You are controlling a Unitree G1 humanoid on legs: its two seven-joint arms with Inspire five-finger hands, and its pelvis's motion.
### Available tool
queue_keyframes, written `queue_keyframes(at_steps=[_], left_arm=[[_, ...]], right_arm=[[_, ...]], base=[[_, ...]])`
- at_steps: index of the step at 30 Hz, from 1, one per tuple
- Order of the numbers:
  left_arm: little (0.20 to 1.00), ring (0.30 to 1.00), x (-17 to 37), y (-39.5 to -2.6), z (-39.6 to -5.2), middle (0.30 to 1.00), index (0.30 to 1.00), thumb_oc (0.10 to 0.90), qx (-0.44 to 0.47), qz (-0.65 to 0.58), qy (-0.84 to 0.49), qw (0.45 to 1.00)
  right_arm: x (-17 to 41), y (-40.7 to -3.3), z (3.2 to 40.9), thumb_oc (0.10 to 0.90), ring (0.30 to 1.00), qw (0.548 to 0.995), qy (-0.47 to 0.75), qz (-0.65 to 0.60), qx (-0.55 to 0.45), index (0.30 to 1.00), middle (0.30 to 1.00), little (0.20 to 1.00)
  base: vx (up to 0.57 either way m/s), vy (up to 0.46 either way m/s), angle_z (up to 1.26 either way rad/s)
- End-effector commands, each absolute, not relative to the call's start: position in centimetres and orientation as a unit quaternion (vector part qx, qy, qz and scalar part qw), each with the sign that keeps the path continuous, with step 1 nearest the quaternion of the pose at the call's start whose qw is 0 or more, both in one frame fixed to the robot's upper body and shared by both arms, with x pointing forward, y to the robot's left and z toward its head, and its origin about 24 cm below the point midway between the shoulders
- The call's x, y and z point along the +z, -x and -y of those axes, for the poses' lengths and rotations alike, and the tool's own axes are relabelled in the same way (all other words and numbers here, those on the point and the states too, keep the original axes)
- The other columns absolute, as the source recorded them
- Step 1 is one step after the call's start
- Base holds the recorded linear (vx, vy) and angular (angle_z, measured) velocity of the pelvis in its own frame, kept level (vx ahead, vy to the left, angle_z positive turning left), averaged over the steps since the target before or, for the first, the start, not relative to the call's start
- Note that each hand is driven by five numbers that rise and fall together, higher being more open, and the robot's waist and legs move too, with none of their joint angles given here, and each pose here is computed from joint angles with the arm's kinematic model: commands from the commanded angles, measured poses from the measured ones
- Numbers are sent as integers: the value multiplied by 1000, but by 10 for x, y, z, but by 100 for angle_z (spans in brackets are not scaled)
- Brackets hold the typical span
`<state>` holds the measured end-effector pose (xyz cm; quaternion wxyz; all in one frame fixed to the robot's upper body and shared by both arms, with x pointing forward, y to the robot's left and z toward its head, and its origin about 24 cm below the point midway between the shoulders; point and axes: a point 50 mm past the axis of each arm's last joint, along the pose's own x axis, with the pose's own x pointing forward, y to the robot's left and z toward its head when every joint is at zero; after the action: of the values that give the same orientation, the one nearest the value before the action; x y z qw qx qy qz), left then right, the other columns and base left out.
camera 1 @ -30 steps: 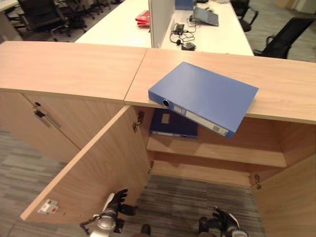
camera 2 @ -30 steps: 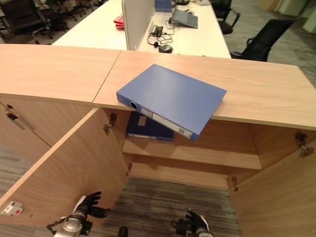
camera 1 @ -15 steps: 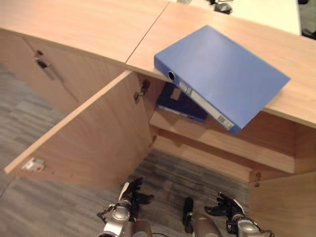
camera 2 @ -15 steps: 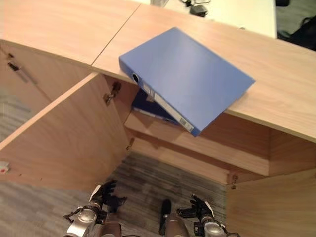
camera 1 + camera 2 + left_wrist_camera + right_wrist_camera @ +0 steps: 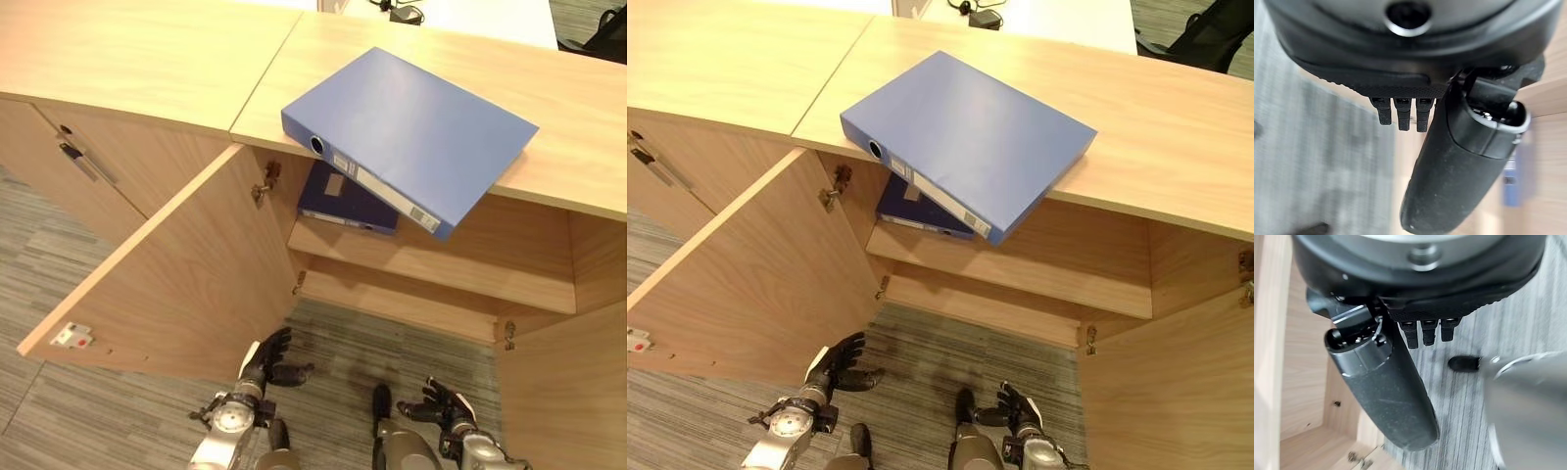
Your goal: Put the empty folder in the office cabinet
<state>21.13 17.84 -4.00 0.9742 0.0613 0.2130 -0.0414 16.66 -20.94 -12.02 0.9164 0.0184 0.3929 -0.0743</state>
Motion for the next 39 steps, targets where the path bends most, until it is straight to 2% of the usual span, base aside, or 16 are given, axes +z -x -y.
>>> queue_keyframes(at_steps=[1, 2, 4, 6, 7, 8, 10, 13, 16, 26, 39], left_arm=[[900, 900, 5, -235, -179, 900, 900, 800, -36, -95, -29, 994], [900, 900, 28, -237, -181, 900, 900, 800, -19, -41, -11, 999], [900, 900, 28, -237, -181, 900, 900, 800, -19, -42, -11, 999], [900, 900, 87, -239, -197, 900, 900, 800, 42, 96, -28, 994], [900, 900, 87, -238, -197, 900, 900, 800, 42, 96, -28, 994], [900, 900, 121, -239, -213, 900, 900, 800, 98, 175, -87, 976], [900, 900, 135, -241, -220, 900, 900, 800, 124, 207, -122, 963], [900, 900, 177, -249, -234, 900, 900, 800, 218, 300, -207, 905], [900, 900, 189, -263, -234, 900, 900, 800, 238, 320, -252, 881], [900, 900, 226, -294, -225, 900, 900, 800, 242, 380, -401, 798], [900, 900, 258, -294, -173, 900, 900, 800, 109, 462, -463, 749]], right_arm=[[-105, -181, 218, 800, 900, 936, -22, -341, -86, 900, 900, 900], [-105, -180, 217, 800, 900, 937, -16, -339, -85, 900, 900, 900], [-105, -180, 217, 800, 900, 937, -16, -339, -85, 900, 900, 900], [-102, -179, 214, 800, 900, 941, -13, -328, -86, 900, 900, 900], [-102, -179, 214, 800, 900, 941, -13, -328, -86, 900, 900, 900], [-103, -177, 212, 800, 900, 940, -14, -329, -85, 900, 900, 900], [-103, -178, 211, 800, 900, 941, -13, -328, -84, 900, 900, 900], [-104, -182, 203, 800, 900, 939, -8, -334, -78, 900, 900, 900], [-104, -187, 198, 800, 900, 938, -4, -337, -74, 900, 900, 900], [-102, -199, 188, 800, 900, 940, 0, -336, -62, 900, 900, 900], [-106, -195, 190, 800, 900, 937, 6, -345, -57, 900, 900, 900]], base=[[-12, -35, 0], [0, 0, 0], [0, 0, 0], [14, -46, -3], [35, -43, -3], [36, -30, -2], [30, -26, 4], [33, -27, 8], [20, -31, 8], [1, -3, 1], [0, 0, 0]])
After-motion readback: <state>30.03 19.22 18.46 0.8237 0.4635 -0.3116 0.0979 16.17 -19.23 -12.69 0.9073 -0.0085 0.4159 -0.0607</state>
